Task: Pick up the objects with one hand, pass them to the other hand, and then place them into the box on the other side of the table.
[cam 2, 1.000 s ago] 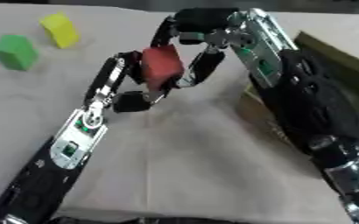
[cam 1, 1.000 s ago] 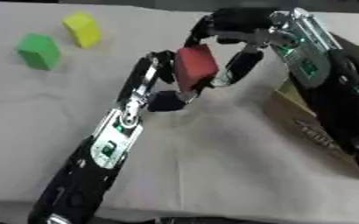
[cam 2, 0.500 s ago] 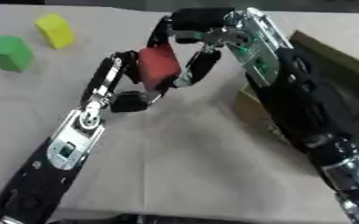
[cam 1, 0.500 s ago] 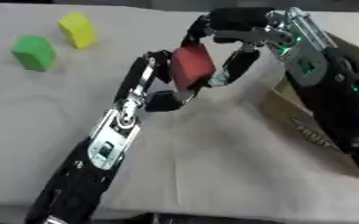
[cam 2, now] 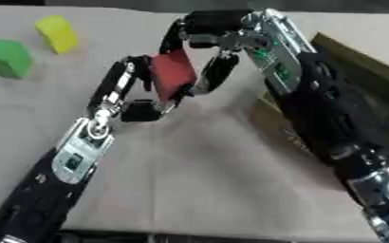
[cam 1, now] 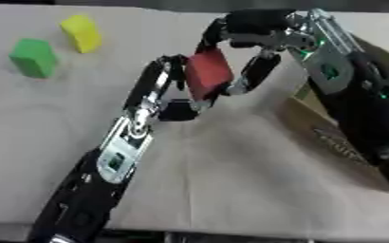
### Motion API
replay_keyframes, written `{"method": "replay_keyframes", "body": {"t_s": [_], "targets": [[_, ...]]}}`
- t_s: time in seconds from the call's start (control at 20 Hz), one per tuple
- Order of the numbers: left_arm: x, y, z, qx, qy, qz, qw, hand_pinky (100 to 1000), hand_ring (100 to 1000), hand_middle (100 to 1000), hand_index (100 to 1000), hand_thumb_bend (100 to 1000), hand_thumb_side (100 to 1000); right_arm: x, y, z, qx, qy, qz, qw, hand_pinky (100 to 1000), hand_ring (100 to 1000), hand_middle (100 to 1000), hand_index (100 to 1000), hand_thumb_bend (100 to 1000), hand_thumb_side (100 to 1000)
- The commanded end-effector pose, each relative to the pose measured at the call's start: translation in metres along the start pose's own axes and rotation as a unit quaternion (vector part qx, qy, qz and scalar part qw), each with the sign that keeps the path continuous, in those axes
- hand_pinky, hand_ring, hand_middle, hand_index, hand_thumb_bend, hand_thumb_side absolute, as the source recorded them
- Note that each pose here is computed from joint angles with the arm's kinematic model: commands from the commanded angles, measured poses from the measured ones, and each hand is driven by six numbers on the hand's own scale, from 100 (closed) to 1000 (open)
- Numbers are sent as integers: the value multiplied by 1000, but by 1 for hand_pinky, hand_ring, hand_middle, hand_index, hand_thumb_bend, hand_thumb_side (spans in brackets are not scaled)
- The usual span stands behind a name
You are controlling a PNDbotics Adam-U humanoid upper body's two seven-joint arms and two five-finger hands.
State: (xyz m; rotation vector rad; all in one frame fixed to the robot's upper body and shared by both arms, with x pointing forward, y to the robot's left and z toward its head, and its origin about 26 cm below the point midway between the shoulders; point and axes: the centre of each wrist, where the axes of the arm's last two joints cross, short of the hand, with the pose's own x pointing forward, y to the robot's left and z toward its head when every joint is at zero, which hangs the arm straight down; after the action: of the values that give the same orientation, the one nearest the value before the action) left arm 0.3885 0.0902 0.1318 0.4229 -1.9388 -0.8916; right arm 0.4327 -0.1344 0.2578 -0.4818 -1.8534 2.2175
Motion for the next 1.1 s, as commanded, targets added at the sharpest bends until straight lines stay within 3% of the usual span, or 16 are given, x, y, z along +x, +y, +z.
{"method": "replay_keyframes", "body": {"t_s": [0.05,0.2,0.25,0.3,0.35,0.5,0.65,0.95,1.1], "targets": [[-2,3,0,-12,4,-19,1000,766,702,569,785,206,100,-1,-21,8,-15,-5,23,1000,806,661,427,548,111,244],[-3,4,0,-10,6,-19,1000,786,735,595,807,296,100,-2,-22,10,-17,-1,22,1000,803,656,419,539,109,239],[-3,4,0,-9,6,-19,1000,794,747,604,815,357,171,-2,-23,10,-18,0,23,1000,802,655,417,538,113,240],[-3,5,1,-7,6,-20,1000,805,764,618,823,458,303,-2,-23,11,-20,1,23,1000,800,653,416,536,132,244],[-3,5,1,-5,6,-23,1000,815,778,631,830,498,356,-3,-24,12,-21,3,25,999,798,653,417,536,147,249],[-4,5,2,-10,5,-32,999,833,797,647,840,509,374,-4,-26,14,-24,6,31,999,797,651,412,531,152,250],[-6,5,4,-17,7,-36,999,844,815,658,850,440,294,-5,-27,16,-28,9,34,999,796,650,408,527,153,249],[-8,10,7,-1,25,-39,999,859,834,668,871,517,389,-6,-33,22,-36,13,37,999,793,647,397,517,157,249],[-10,12,9,15,37,-41,998,851,829,657,863,501,396,-7,-34,25,-37,15,36,999,793,647,396,515,159,249]]}}
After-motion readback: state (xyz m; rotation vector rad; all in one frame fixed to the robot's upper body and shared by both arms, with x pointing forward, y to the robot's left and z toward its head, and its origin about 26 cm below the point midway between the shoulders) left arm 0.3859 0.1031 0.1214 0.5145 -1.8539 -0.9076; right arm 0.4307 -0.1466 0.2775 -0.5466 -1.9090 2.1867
